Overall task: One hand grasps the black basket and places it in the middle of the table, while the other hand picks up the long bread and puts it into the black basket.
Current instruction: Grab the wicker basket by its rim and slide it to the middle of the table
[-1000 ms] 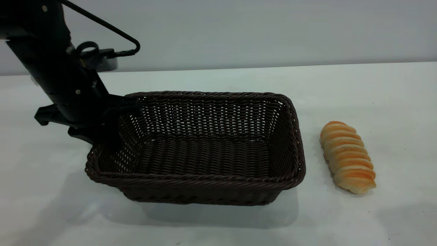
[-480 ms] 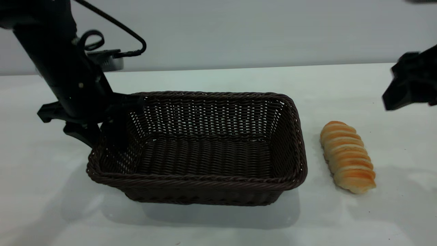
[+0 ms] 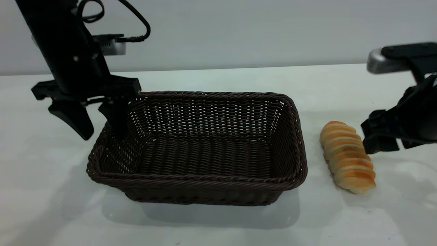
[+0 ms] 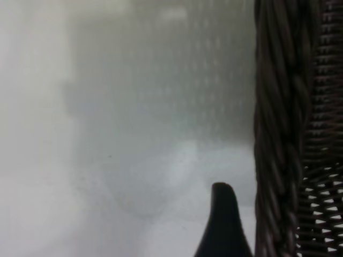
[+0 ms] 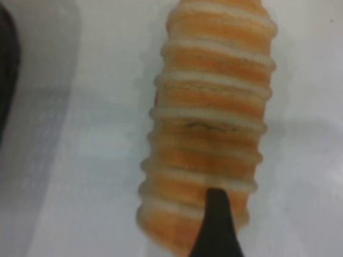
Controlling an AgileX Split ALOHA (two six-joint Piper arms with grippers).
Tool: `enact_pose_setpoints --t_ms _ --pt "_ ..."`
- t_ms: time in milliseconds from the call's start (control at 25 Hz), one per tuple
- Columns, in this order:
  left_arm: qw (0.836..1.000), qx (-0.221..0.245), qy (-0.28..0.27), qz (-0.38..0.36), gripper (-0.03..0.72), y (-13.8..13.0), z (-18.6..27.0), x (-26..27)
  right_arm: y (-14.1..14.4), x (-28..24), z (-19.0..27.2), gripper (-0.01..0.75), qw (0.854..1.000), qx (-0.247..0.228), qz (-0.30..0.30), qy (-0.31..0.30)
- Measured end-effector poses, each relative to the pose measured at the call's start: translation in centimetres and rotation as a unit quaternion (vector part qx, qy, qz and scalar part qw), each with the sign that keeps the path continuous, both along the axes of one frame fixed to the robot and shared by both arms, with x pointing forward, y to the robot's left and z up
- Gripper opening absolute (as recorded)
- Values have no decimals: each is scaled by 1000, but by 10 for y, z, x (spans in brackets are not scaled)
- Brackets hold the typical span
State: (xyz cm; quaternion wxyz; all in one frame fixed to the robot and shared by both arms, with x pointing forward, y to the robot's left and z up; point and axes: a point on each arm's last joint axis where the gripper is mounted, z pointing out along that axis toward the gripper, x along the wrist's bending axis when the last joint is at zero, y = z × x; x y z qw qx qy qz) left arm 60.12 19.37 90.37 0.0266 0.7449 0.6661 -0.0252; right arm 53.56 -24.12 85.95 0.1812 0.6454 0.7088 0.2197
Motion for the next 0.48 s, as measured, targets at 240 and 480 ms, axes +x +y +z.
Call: enact_pose_setpoints --t_ms 240,480 --pt "999 5 -48 -13 588 3 36 0 3 18 -18 594 1000 -1 -3 4" --pt "995 -8 -99 -13 585 5 76 -6 8 34 -22 593 1000 5 -5 -2"
